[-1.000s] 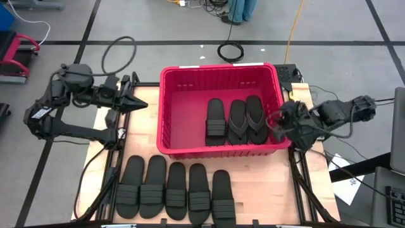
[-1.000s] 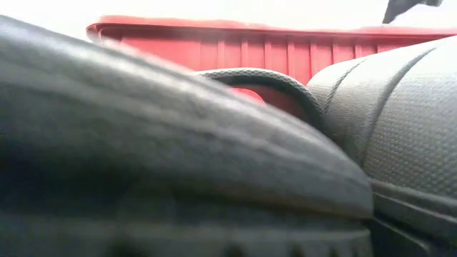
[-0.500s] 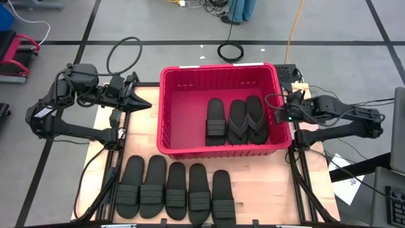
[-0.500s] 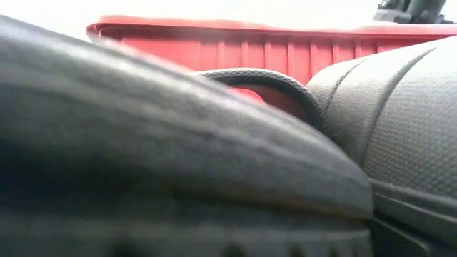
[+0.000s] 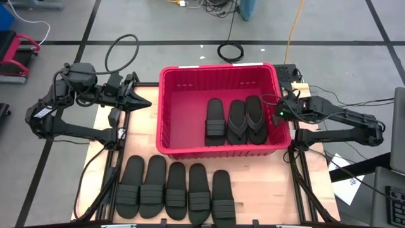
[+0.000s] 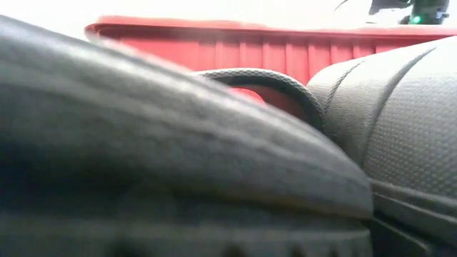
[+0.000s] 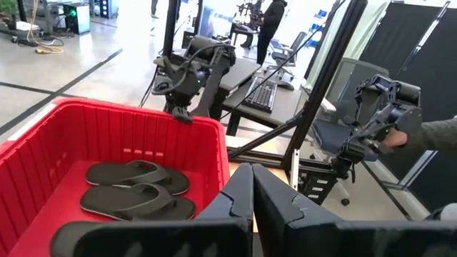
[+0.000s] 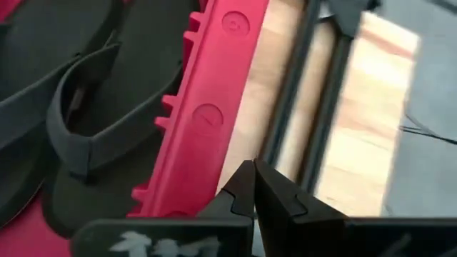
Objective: Pick and place slides into bin
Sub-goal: Adjust the red bin, then put the black slide into the red bin
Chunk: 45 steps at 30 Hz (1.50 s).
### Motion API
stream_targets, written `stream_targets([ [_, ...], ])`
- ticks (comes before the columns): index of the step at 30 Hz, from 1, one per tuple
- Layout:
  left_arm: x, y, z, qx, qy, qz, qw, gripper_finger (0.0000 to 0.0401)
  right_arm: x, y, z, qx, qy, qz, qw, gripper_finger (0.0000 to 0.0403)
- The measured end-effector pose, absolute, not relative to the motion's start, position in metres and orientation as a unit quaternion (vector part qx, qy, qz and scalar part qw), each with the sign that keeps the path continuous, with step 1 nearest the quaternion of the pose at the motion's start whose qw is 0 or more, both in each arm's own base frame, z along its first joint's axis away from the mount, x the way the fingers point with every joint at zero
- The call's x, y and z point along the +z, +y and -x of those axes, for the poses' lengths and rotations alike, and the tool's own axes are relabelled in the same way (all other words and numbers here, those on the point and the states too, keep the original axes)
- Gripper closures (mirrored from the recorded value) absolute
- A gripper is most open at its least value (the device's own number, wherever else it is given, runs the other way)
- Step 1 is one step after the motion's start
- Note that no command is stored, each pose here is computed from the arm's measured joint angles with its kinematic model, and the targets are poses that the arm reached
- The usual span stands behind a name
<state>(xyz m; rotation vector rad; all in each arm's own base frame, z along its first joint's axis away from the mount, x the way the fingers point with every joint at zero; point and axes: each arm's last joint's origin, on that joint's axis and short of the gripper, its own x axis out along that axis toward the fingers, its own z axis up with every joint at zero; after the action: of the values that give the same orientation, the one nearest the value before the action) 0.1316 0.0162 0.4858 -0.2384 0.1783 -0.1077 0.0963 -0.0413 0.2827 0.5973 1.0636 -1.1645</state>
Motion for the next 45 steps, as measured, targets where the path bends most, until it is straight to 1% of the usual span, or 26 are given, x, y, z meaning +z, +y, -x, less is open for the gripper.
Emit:
stream_targets([
  [2, 0.486, 0.016, -0.132, -0.054, 0.089, 0.119, 0.987, 0.0397, 0.281, -0.043, -0.102, -0.495, 0.463, -0.276, 0.681, 0.0403],
  [9, 0.486, 0.016, -0.132, -0.054, 0.090, 0.127, 0.986, 0.0397, 0.278, -0.046, -0.114, -0.447, 0.460, -0.300, 0.706, 0.0403],
  [19, 0.485, 0.016, -0.131, -0.053, 0.093, 0.129, 0.986, 0.0398, 0.276, -0.052, -0.131, -0.418, 0.449, -0.317, 0.723, 0.0403],
  [25, 0.485, 0.016, -0.131, -0.062, 0.094, 0.129, 0.985, 0.0396, 0.278, -0.053, -0.131, -0.437, 0.446, -0.302, 0.720, 0.0403],
  [29, 0.485, 0.015, -0.131, -0.075, 0.095, 0.131, 0.984, 0.0400, 0.300, -0.053, -0.128, -0.443, 0.428, -0.272, 0.739, 0.0403],
  [33, 0.485, 0.014, -0.131, -0.090, 0.096, 0.133, 0.982, 0.0396, 0.341, -0.053, -0.123, -0.438, 0.380, -0.255, 0.774, 0.0403],
  [34, 0.485, 0.014, -0.131, -0.091, 0.097, 0.133, 0.982, 0.0397, 0.352, -0.051, -0.121, -0.426, 0.367, -0.250, 0.788, 0.0403],
  [36, 0.485, 0.014, -0.131, -0.091, 0.097, 0.133, 0.982, 0.0399, 0.374, -0.047, -0.120, -0.373, 0.338, -0.251, 0.827, 0.0403],
  [40, 0.485, 0.014, -0.131, -0.093, 0.097, 0.131, 0.982, 0.0397, 0.407, -0.031, -0.122, -0.204, 0.300, -0.247, 0.899, 0.0403],
  [43, 0.485, 0.013, -0.130, -0.099, 0.098, 0.126, 0.982, 0.0398, 0.415, -0.015, -0.123, -0.091, 0.304, -0.241, 0.917, 0.0403],
  [45, 0.485, 0.013, -0.128, -0.105, 0.101, 0.125, 0.981, 0.0400, 0.417, -0.005, -0.125, -0.041, 0.308, -0.235, 0.921, 0.0403],
])
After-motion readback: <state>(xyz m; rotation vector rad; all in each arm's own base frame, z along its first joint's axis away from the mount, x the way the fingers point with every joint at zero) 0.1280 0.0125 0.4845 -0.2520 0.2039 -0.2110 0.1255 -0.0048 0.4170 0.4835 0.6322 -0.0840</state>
